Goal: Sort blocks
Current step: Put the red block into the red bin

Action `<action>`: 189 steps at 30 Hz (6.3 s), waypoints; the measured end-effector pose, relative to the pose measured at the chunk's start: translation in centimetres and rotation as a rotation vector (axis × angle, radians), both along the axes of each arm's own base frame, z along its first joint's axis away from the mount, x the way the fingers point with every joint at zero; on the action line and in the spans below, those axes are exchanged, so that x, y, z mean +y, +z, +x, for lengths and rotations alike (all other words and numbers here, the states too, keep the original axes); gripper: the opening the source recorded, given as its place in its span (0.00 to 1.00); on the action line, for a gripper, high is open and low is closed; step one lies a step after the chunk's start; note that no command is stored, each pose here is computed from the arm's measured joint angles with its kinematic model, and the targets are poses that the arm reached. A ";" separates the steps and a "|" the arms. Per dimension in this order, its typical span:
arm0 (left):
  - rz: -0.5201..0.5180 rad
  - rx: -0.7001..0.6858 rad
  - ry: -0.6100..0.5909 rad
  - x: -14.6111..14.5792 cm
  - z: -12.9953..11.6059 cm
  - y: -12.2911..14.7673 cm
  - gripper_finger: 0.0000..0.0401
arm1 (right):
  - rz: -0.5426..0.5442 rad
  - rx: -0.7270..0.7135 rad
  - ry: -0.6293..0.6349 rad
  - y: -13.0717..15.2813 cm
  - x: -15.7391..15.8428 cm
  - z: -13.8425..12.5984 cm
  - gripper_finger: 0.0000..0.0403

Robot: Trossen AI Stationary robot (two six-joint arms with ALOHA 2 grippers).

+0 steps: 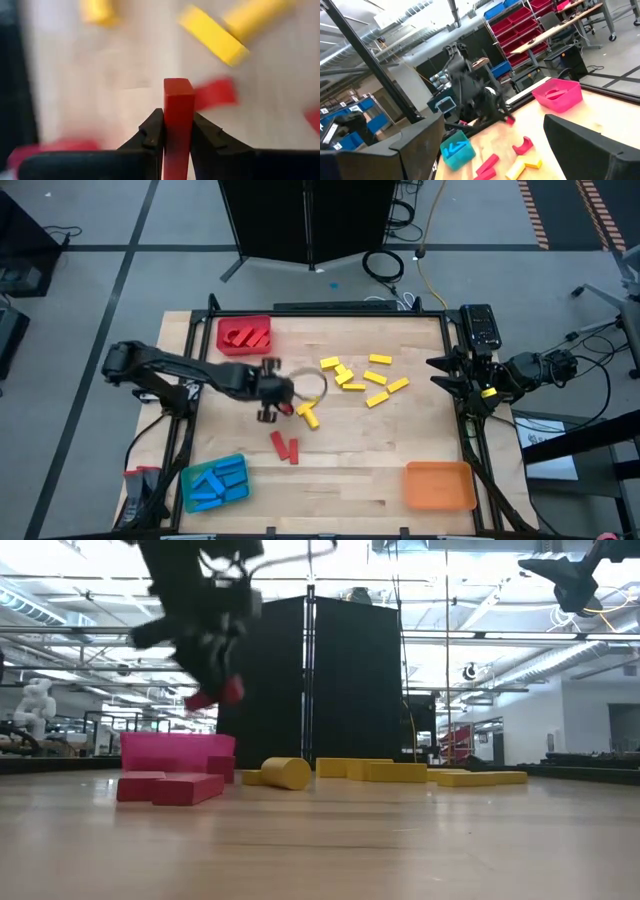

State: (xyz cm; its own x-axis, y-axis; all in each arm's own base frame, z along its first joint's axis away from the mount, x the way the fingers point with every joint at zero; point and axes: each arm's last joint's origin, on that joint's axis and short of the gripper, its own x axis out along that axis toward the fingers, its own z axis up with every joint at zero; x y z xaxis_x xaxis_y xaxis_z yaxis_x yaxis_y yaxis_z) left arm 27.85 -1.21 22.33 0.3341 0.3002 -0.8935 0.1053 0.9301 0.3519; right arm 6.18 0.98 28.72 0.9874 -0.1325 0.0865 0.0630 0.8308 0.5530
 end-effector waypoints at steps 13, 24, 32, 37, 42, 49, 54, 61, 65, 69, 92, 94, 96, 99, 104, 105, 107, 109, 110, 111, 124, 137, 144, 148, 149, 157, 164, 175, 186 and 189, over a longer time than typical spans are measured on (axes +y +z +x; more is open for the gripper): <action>0.138 -0.734 0.766 10.1 -7.1 7.0 0.15 | -0.014 0.011 -0.006 -0.1 0.0 0.0 0.84; 0.195 -1.026 1.022 13.0 -9.7 0.3 0.15 | 0.012 0.008 -0.002 -0.1 0.0 0.0 0.84; 0.168 -0.934 1.077 13.5 -9.4 -3.0 0.15 | 0.022 0.006 -0.002 -0.1 0.0 0.0 0.84; 0.165 -0.858 1.095 13.9 -8.8 -4.8 0.15 | 0.024 0.006 -0.001 -0.1 0.0 0.0 0.84; 0.150 -0.801 1.131 14.1 -8.3 -6.5 0.15 | 0.057 0.001 0.001 -0.1 0.0 0.0 0.84; 0.158 -0.786 1.161 14.6 -8.3 -7.2 0.18 | 0.082 -0.003 0.004 -0.1 0.0 0.0 0.84; 0.132 -0.811 1.222 15.6 -8.9 -7.3 0.41 | 0.078 -0.007 0.004 0.0 0.0 0.0 0.84; -0.061 -0.835 1.125 16.0 -8.7 -6.4 0.60 | 0.068 -0.004 0.003 0.0 0.0 0.0 0.84; -0.073 -0.870 0.950 16.1 -7.9 -3.8 0.63 | 0.068 -0.004 0.003 -0.1 0.0 0.0 0.84; -0.079 -0.967 0.774 15.8 -7.3 0.1 0.63 | 0.063 -0.003 0.002 -0.1 0.0 0.0 0.84; -0.286 -0.293 0.013 6.2 -3.1 -3.3 0.62 | -0.009 0.013 -0.008 -0.1 0.0 0.0 0.84; -0.338 -0.286 0.108 6.3 -2.8 -3.6 0.62 | -0.008 0.013 -0.008 -0.1 0.0 0.0 0.84; -0.359 -0.276 0.147 6.3 -2.6 -3.9 0.62 | -0.008 0.013 -0.008 -0.1 0.0 0.0 0.84; -0.372 -0.243 0.168 6.4 -2.4 -4.7 0.62 | -0.005 0.013 -0.008 -0.1 0.0 0.0 0.84; -0.449 -0.177 0.237 6.3 -2.1 -6.2 0.62 | -0.001 0.013 -0.007 -0.1 0.0 0.0 0.84; -0.454 -0.157 0.242 6.3 -2.1 -6.5 0.62 | 0.000 0.013 -0.007 -0.1 0.0 0.0 0.84; -0.458 -0.129 0.248 6.3 -2.1 -7.1 0.62 | -0.002 0.013 -0.007 -0.1 0.0 0.0 0.84; -0.459 -0.118 0.251 6.3 -1.9 -7.5 0.62 | -0.002 0.013 -0.008 -0.1 0.0 0.0 0.84; -0.459 -0.118 0.252 6.3 -1.9 -7.6 0.62 | -0.001 0.013 -0.007 -0.1 0.0 0.0 0.84; -0.457 -0.117 0.253 6.4 -1.8 -7.7 0.61 | 0.002 0.012 -0.007 -0.1 0.0 0.0 0.84; -0.448 -0.217 0.318 6.9 -1.1 -7.4 0.29 | -0.003 0.013 -0.008 -0.1 0.0 0.0 0.84; -0.472 -0.219 0.373 6.9 -0.8 -8.0 0.05 | 0.021 0.010 -0.005 -0.1 0.0 0.0 0.84; -0.425 -0.245 0.422 7.0 -1.6 -6.7 0.05 | 0.038 0.008 -0.001 -0.1 0.0 0.0 0.84; -0.411 -0.257 0.474 6.9 -2.0 -5.8 0.05 | 0.039 0.008 0.000 -0.1 0.0 0.0 0.84; -0.399 -0.272 0.482 7.0 -2.0 -5.2 0.05 | 0.038 0.008 -0.001 -0.1 0.0 0.0 0.84; -0.173 -0.496 0.680 8.9 -2.3 0.4 0.05 | 0.036 0.013 -0.001 -0.2 0.0 0.0 0.84; -0.035 -0.638 0.980 11.8 -5.5 2.9 0.05 | 0.036 0.014 -0.001 -0.2 0.0 0.0 0.84; 0.156 -0.653 1.271 14.0 -10.2 3.8 0.05 | 0.014 0.018 -0.004 -0.2 0.0 0.0 0.84; 0.111 -0.627 1.394 15.0 -12.2 -1.0 0.05 | 0.015 0.017 -0.006 -0.2 0.0 0.0 0.84; 0.070 -0.679 1.413 15.1 -12.2 -1.8 0.05 | 0.018 0.015 -0.006 -0.2 0.0 0.0 0.84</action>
